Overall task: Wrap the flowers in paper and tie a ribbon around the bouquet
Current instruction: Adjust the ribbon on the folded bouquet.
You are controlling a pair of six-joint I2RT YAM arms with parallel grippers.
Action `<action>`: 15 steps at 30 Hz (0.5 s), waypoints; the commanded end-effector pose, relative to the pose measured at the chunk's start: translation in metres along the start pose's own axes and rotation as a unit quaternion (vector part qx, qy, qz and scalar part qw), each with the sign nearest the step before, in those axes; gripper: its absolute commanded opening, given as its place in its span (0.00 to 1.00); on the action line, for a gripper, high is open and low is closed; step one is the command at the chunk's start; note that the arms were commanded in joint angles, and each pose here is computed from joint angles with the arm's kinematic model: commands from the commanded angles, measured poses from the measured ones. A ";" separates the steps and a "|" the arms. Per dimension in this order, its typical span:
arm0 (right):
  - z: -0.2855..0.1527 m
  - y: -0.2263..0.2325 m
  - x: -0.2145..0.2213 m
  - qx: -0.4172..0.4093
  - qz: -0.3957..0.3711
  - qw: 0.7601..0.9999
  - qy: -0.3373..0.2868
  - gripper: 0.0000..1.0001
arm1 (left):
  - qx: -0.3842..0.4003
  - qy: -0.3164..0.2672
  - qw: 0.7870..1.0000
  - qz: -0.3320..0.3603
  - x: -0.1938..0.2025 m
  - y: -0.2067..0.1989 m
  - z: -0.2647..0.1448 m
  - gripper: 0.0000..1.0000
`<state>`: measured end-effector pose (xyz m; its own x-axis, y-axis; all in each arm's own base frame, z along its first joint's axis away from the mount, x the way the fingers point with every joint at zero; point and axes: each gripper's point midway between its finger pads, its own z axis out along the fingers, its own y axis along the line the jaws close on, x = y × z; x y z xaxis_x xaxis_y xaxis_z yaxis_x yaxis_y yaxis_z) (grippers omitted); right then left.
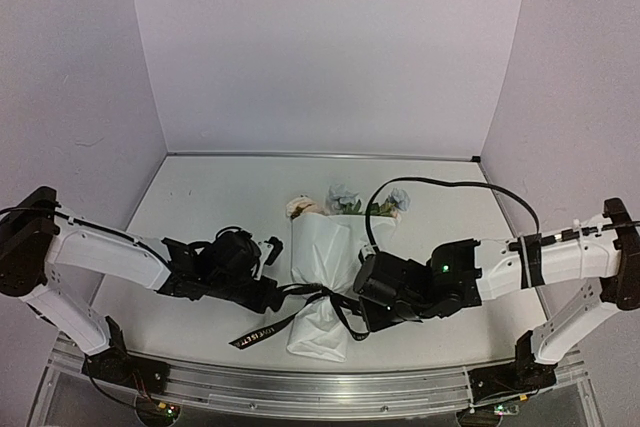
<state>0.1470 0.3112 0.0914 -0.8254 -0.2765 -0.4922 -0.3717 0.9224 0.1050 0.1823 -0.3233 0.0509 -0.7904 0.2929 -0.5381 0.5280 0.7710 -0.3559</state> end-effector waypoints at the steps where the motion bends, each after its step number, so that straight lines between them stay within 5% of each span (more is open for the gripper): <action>1: -0.003 -0.015 0.006 0.017 -0.034 0.999 0.010 0.00 | -0.011 -0.069 0.998 0.011 -0.041 -0.007 -0.024 0.00; 15: 0.007 -0.072 0.032 0.091 -0.084 0.992 0.039 0.00 | -0.116 -0.050 0.991 -0.037 -0.021 0.038 -0.020 0.00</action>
<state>0.1502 0.2650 0.0719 -0.7967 -0.3979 -0.4549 -0.4287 0.9026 -0.0386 0.2024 -0.3043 0.0671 -0.7692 0.2289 -0.5967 0.4590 0.8474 -0.2667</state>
